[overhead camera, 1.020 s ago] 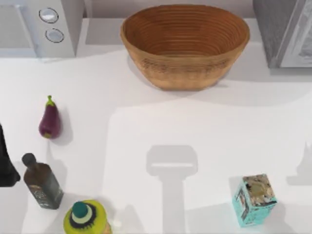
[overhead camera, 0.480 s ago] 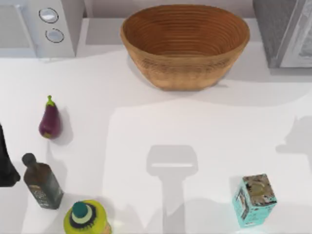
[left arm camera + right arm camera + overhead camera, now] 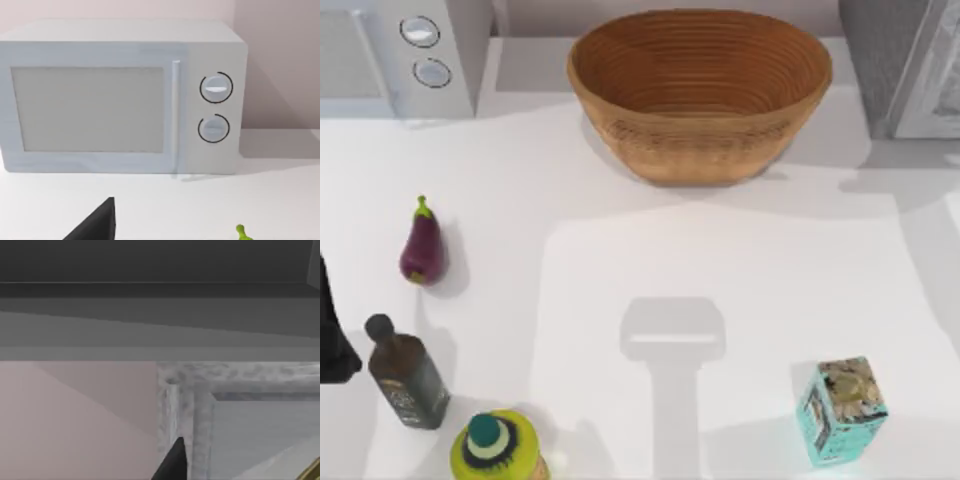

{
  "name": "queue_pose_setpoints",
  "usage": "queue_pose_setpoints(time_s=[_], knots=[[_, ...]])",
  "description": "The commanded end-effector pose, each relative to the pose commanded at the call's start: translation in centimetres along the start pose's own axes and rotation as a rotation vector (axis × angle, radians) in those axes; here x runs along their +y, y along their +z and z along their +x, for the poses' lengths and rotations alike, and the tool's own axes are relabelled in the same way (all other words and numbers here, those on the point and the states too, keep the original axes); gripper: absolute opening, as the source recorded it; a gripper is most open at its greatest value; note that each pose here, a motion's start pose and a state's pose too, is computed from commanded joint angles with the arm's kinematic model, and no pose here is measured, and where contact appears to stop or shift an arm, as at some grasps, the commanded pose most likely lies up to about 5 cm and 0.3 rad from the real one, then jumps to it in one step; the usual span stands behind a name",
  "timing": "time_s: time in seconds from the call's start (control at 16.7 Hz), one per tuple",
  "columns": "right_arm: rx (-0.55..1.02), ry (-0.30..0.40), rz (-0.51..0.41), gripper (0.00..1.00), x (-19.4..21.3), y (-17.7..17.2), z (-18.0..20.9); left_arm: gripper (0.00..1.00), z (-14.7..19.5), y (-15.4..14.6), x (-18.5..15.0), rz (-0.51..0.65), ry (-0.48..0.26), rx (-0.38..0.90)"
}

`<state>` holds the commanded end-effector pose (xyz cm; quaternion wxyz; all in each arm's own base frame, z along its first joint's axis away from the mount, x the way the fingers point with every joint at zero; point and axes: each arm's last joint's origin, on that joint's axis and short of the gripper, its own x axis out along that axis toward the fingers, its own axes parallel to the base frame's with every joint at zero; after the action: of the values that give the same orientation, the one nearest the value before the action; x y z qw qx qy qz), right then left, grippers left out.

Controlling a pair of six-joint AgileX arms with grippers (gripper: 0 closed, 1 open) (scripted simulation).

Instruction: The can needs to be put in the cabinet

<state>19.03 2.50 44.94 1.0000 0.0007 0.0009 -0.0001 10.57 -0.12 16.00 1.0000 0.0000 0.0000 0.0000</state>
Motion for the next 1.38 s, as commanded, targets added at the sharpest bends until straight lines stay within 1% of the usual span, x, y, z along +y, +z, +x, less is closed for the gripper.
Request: queue_pose_setpoints(time_s=[0.18, 0.36, 0.54, 0.96, 1.14, 1.38], knots=[[-0.011, 0.001, 0.002, 0.00, 1.0, 3.7, 2.9, 1.00, 0.0, 0.0, 0.0, 0.000, 0.000, 0.000], [-0.005, 0.002, 0.002, 0.00, 1.8, 5.5, 5.4, 1.00, 0.0, 0.0, 0.0, 0.000, 0.000, 0.000], [0.001, 0.002, 0.001, 0.00, 2.3, 6.1, 6.6, 1.00, 0.0, 0.0, 0.0, 0.000, 0.000, 0.000], [0.005, -0.001, 0.003, 0.00, 2.2, 6.1, 6.9, 1.00, 0.0, 0.0, 0.0, 0.000, 0.000, 0.000], [0.026, -0.002, -0.001, 0.00, 2.4, 6.5, 9.1, 1.00, 0.0, 0.0, 0.0, 0.000, 0.000, 0.000], [0.022, -0.001, -0.001, 0.00, 2.7, 8.2, 13.2, 1.00, 0.0, 0.0, 0.0, 0.000, 0.000, 0.000]])
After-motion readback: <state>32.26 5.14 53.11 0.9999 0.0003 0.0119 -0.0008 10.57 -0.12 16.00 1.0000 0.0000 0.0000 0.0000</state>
